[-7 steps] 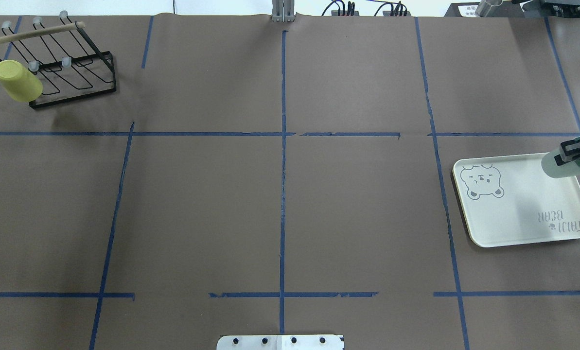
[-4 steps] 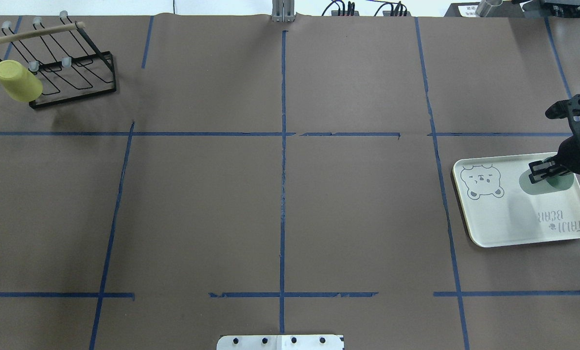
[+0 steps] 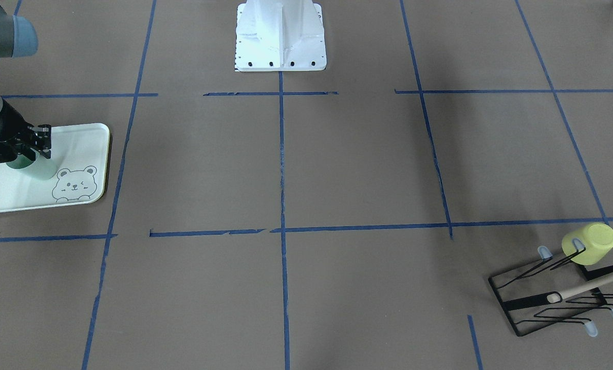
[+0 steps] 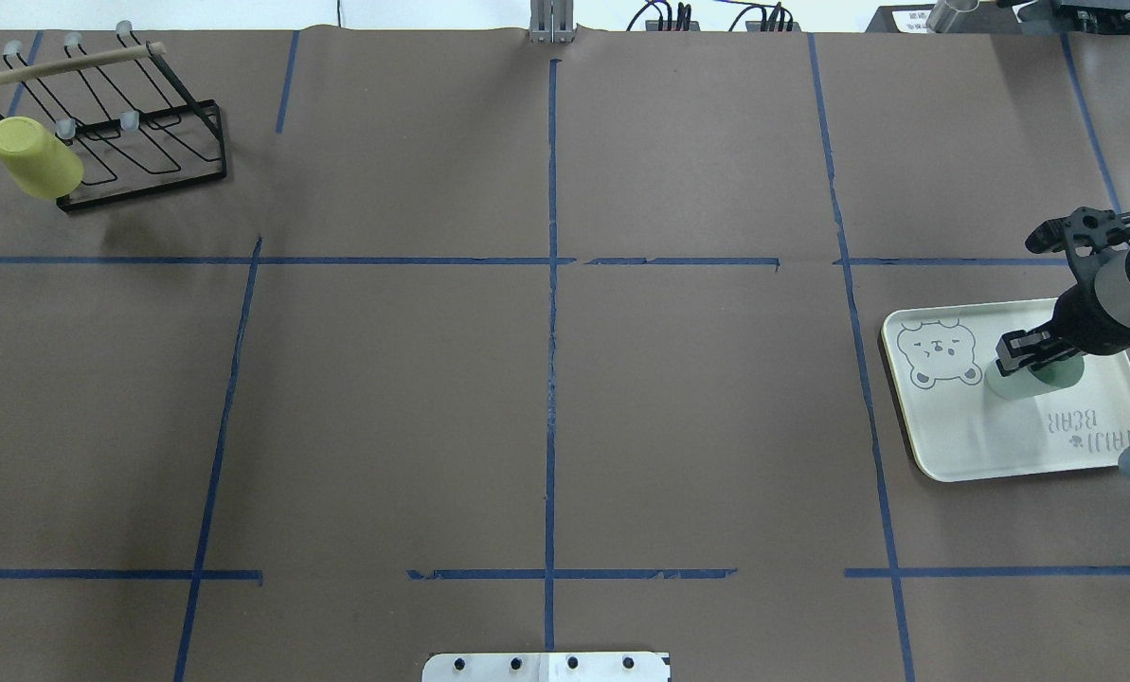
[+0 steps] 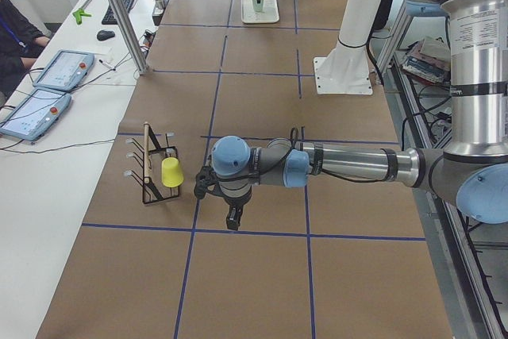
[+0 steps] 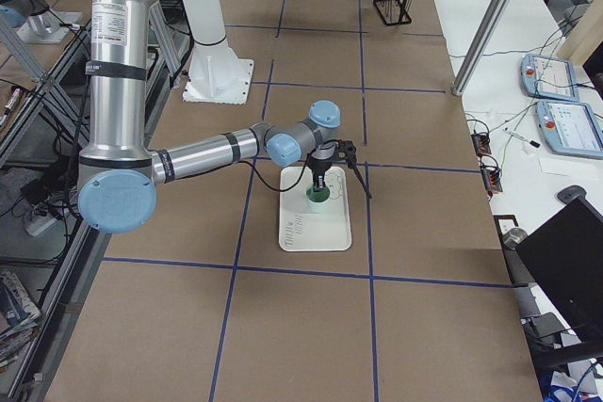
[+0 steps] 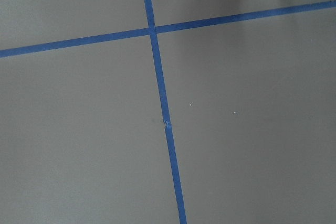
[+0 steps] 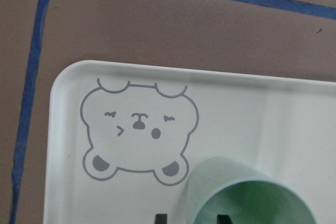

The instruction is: Left arm grabs green cup and hands to right arm on tray

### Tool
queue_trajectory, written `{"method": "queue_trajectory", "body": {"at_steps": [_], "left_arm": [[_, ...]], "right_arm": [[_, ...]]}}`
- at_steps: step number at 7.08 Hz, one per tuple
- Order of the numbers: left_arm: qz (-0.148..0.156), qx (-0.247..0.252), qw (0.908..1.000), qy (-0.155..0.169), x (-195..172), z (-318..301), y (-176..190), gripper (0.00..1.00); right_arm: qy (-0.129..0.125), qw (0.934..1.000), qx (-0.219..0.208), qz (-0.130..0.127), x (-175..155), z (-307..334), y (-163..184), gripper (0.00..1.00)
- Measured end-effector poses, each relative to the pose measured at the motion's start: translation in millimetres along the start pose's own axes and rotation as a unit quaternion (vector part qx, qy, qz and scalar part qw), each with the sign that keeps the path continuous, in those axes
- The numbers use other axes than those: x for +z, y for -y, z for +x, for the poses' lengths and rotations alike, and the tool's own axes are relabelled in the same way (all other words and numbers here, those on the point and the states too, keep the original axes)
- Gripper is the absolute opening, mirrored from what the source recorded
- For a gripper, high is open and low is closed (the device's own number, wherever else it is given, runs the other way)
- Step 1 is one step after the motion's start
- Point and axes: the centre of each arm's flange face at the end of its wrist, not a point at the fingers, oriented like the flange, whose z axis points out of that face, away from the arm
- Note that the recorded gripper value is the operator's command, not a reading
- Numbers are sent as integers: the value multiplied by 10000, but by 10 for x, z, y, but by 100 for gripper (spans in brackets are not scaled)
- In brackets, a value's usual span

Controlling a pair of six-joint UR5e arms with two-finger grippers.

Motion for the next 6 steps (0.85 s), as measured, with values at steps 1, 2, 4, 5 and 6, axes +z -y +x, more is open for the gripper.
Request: {"method": "queue_trajectory", "body": {"at_steps": [1,2,4,5,6], "left_arm": [[4,-13,10000,0,-4,4,3,100],[8,-15,10000,1,-8,8,7,100],[15,-11,10000,2,-14,15,12,100],[14,-11,10000,1,-14,14,10,100],[11,-11,10000,1,-10,10,8,100]], "right_arm": [[46,10000,-7,80,-124,-4,-5,100],[106,9998,-15,171,-284,89,11,100],[160,9993,-249,225,-642,601,4,100],[75,9990,-397,209,-833,1024,-117,100],[-28,9987,-472,169,-970,1496,-352,99]]}}
